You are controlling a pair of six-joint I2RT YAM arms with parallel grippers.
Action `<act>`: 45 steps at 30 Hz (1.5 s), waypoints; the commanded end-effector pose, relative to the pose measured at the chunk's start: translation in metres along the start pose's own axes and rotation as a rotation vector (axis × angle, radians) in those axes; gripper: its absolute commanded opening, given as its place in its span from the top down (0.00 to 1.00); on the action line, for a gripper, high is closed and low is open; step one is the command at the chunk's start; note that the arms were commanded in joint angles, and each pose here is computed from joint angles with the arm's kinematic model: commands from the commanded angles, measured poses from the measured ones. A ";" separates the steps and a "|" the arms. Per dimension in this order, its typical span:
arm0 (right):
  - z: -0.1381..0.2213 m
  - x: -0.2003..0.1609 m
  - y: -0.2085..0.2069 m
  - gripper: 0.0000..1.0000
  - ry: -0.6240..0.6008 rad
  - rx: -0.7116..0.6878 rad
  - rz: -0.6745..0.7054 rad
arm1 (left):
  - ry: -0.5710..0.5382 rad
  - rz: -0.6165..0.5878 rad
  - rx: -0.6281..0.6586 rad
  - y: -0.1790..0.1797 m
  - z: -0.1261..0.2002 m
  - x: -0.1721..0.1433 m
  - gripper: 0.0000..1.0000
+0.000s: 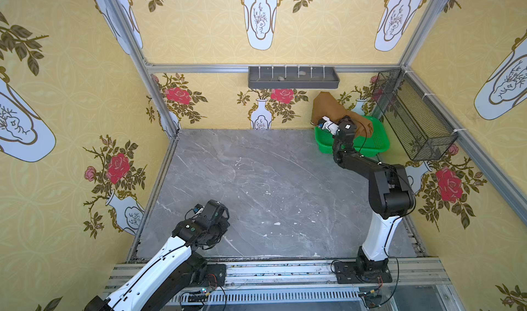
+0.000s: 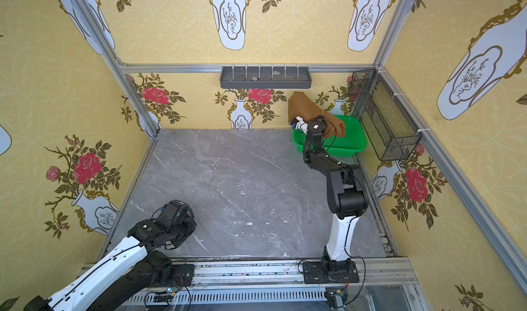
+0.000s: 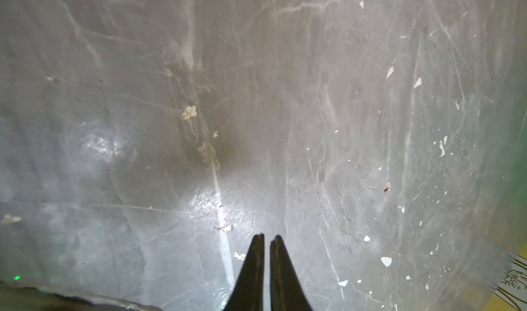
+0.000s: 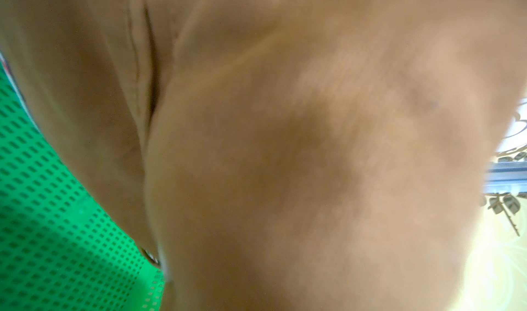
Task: Roll up the long pants
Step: Move the bin to the center of the board.
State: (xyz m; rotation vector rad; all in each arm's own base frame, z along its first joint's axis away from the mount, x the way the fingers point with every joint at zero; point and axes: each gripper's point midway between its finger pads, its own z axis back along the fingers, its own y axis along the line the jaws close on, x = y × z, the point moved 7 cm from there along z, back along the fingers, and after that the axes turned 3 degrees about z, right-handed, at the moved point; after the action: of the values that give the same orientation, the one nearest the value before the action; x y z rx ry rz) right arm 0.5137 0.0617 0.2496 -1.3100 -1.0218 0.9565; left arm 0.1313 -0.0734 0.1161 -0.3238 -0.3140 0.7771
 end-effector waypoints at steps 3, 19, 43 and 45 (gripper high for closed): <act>-0.009 -0.014 0.001 1.00 0.001 -0.116 -0.046 | 0.023 0.013 0.029 0.005 -0.004 -0.003 0.88; -0.007 -0.059 0.045 1.00 -0.097 0.134 -0.035 | 0.055 -0.020 0.053 -0.009 -0.008 -0.002 0.88; 0.121 0.024 0.035 1.00 -0.310 0.275 0.084 | 0.039 -0.062 -0.010 -0.008 -0.006 -0.003 0.88; 0.102 0.018 0.017 1.00 -0.296 0.166 0.035 | 0.040 -0.045 -0.012 0.000 -0.004 -0.004 0.88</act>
State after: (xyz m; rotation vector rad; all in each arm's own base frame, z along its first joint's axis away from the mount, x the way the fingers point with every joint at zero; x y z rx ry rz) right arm 0.3960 0.1176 0.1802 -0.8517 -0.8782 1.4183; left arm 0.1398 -0.0831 0.1174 -0.3617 -0.3145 0.7028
